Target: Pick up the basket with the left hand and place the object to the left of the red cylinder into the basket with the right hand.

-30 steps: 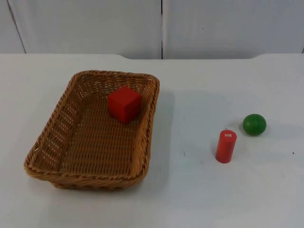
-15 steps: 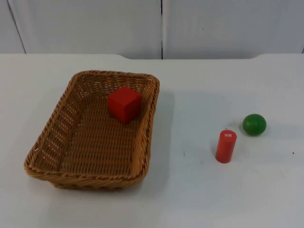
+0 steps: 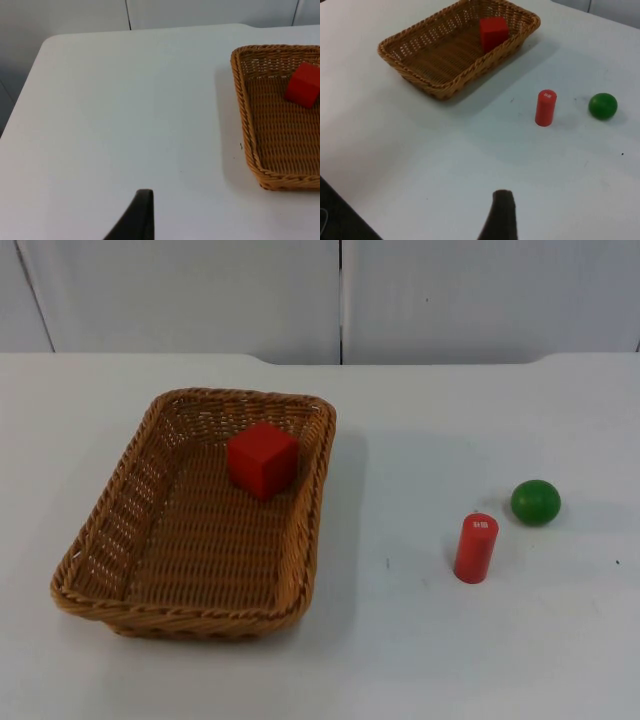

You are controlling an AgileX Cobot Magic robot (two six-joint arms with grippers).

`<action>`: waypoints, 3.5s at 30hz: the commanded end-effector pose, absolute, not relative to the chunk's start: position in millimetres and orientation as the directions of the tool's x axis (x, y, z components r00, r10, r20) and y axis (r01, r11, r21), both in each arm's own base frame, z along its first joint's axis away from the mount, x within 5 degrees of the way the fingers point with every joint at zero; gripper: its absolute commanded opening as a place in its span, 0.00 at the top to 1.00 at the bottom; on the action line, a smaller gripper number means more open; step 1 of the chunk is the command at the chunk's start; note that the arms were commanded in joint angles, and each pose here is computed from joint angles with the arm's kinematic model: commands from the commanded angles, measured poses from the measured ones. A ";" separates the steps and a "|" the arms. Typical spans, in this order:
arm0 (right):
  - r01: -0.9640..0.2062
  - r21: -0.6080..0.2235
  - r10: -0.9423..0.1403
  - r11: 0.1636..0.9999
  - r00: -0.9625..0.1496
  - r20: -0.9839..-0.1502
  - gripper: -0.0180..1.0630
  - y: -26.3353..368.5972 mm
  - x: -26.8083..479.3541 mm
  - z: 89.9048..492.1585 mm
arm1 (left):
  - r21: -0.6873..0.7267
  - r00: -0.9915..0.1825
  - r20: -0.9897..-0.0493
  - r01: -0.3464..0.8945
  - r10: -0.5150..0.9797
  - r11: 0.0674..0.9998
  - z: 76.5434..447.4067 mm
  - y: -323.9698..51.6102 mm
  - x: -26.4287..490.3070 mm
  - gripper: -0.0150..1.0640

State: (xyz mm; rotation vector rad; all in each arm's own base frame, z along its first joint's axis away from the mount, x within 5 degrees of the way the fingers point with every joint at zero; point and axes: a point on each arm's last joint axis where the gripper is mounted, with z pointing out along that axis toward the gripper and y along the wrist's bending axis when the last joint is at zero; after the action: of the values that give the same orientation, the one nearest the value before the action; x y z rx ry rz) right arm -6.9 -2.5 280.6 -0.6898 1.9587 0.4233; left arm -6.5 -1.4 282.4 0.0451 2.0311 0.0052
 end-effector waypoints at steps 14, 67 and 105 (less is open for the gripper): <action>-0.611 -0.017 -0.292 0.792 -0.353 -0.889 0.37 -4.6 -6.0 280.3 | 0.011 -0.474 -0.880 0.010 0.015 1.000 276.5 -0.5 -6.5 0.01; -0.616 -0.014 -0.292 0.788 -0.353 -0.889 0.01 -4.1 -6.4 280.3 | 0.029 -0.475 -0.880 -0.035 0.008 0.999 276.5 1.0 -6.6 0.01; -0.163 -0.012 -0.086 0.987 -0.450 -0.889 0.01 -0.3 -7.6 280.3 | 0.029 -0.475 -0.880 -0.035 0.008 0.999 276.5 1.0 -6.6 0.01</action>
State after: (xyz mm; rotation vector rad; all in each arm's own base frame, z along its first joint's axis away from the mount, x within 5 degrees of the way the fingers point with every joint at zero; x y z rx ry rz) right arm -7.1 -0.6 280.4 -0.1889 2.0453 0.1008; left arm -6.1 0.4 277.4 -0.0103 2.0665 0.0464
